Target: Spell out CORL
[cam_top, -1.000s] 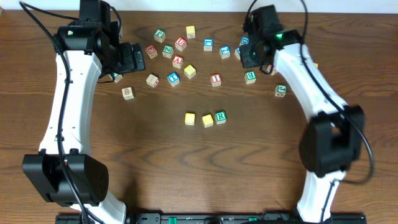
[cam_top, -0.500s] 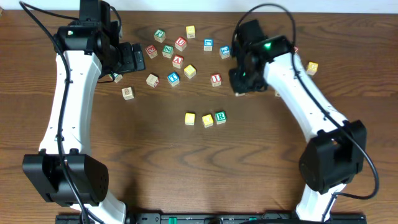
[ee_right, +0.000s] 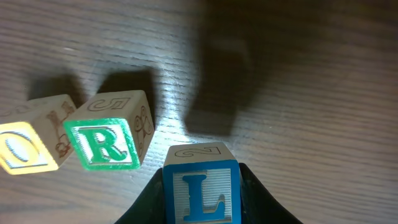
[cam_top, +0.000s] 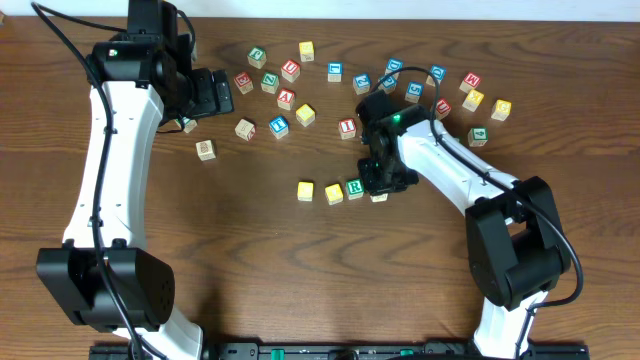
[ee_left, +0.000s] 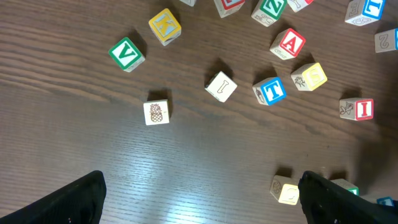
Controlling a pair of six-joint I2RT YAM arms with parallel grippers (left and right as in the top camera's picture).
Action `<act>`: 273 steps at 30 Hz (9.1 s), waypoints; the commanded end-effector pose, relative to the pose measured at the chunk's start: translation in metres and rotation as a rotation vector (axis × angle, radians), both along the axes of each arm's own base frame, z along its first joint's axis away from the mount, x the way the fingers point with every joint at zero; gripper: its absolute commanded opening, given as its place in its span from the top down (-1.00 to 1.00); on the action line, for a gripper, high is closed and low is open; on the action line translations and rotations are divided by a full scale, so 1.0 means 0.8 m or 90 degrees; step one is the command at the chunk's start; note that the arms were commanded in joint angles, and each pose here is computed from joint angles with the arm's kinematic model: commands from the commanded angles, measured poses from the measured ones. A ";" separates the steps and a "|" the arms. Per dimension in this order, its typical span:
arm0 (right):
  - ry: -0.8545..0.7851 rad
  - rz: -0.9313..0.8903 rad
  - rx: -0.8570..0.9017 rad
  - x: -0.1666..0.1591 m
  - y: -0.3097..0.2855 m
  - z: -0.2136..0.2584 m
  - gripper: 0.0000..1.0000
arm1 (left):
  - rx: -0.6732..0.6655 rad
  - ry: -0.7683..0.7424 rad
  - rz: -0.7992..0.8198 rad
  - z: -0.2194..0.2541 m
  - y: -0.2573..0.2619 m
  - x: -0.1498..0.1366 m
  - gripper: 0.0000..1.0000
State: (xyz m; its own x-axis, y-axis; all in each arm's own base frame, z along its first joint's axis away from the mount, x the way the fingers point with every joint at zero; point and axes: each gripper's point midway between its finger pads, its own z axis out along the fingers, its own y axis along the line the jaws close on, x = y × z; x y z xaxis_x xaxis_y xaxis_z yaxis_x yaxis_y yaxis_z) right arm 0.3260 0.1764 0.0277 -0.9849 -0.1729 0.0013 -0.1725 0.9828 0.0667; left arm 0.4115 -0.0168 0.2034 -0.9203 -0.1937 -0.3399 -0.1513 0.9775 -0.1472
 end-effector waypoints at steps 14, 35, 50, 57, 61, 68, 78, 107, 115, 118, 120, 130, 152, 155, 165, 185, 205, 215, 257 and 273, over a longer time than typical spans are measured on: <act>0.000 -0.089 -0.001 -0.010 0.014 -0.012 0.52 | -0.008 0.006 0.006 -0.003 0.000 0.000 -0.96; -0.048 -0.076 -0.006 0.005 0.024 -0.012 0.48 | -0.008 0.006 0.006 -0.003 0.000 0.000 -0.96; -0.025 -0.066 0.029 -0.008 0.046 -0.012 0.49 | -0.008 0.006 0.006 -0.003 0.000 0.000 -0.96; -0.019 -0.061 0.039 -0.011 0.052 -0.011 0.50 | -0.008 0.006 0.006 -0.003 0.000 0.000 -0.96; -0.022 -0.051 0.042 -0.014 0.059 -0.011 0.50 | -0.008 0.006 0.006 -0.003 0.000 0.000 -0.96; -0.032 -0.046 0.050 -0.011 0.066 -0.010 0.49 | -0.008 0.006 0.006 -0.003 0.000 0.000 -0.95; -0.056 -0.025 0.054 -0.001 0.069 -0.009 0.32 | -0.008 0.006 0.006 -0.003 0.000 0.000 -0.96; -0.039 -0.061 0.055 0.010 0.034 0.034 0.39 | -0.008 0.011 0.006 -0.007 0.000 -0.002 -0.96; 0.007 -0.071 0.010 -0.015 0.015 0.008 0.52 | -0.008 0.011 0.006 -0.007 0.000 -0.002 -0.96; 0.017 -0.071 0.004 -0.021 0.012 0.003 0.51 | -0.008 0.011 0.006 -0.007 0.000 -0.002 -0.96; 0.020 -0.071 0.002 -0.023 0.011 0.001 0.50 | -0.008 0.011 0.006 -0.007 0.000 -0.002 -0.96; 0.032 -0.080 -0.005 -0.032 0.017 -0.012 0.47 | -0.008 0.011 0.006 -0.007 0.000 -0.002 -0.96; -0.018 -0.066 0.056 -0.010 0.053 -0.012 0.43 | -0.008 0.011 0.006 -0.007 0.000 -0.002 -0.96; -0.022 -0.060 0.057 -0.008 0.052 -0.011 0.43 | -0.008 0.012 0.006 -0.007 0.000 -0.002 -0.96; -0.067 -0.059 0.082 0.034 0.051 0.032 0.39 | -0.020 0.041 0.032 -0.012 -0.008 -0.014 -0.76; -0.071 -0.107 0.113 0.067 0.007 0.038 0.38 | -0.014 0.126 -0.101 -0.107 -0.160 -0.037 0.85; -0.075 -0.102 0.106 0.068 0.004 0.037 0.25 | 0.064 0.211 -0.104 -0.195 -0.192 -0.052 0.85; -0.075 -0.102 0.106 0.068 0.004 0.037 0.24 | 0.081 0.214 -0.165 -0.214 -0.188 -0.059 0.85; -0.076 -0.103 0.093 0.067 0.000 0.036 0.21 | 0.074 0.256 -0.187 -0.227 -0.199 -0.088 0.85; -0.073 -0.103 0.092 0.065 0.000 0.036 0.21 | 0.076 0.265 -0.186 -0.230 -0.196 -0.094 0.85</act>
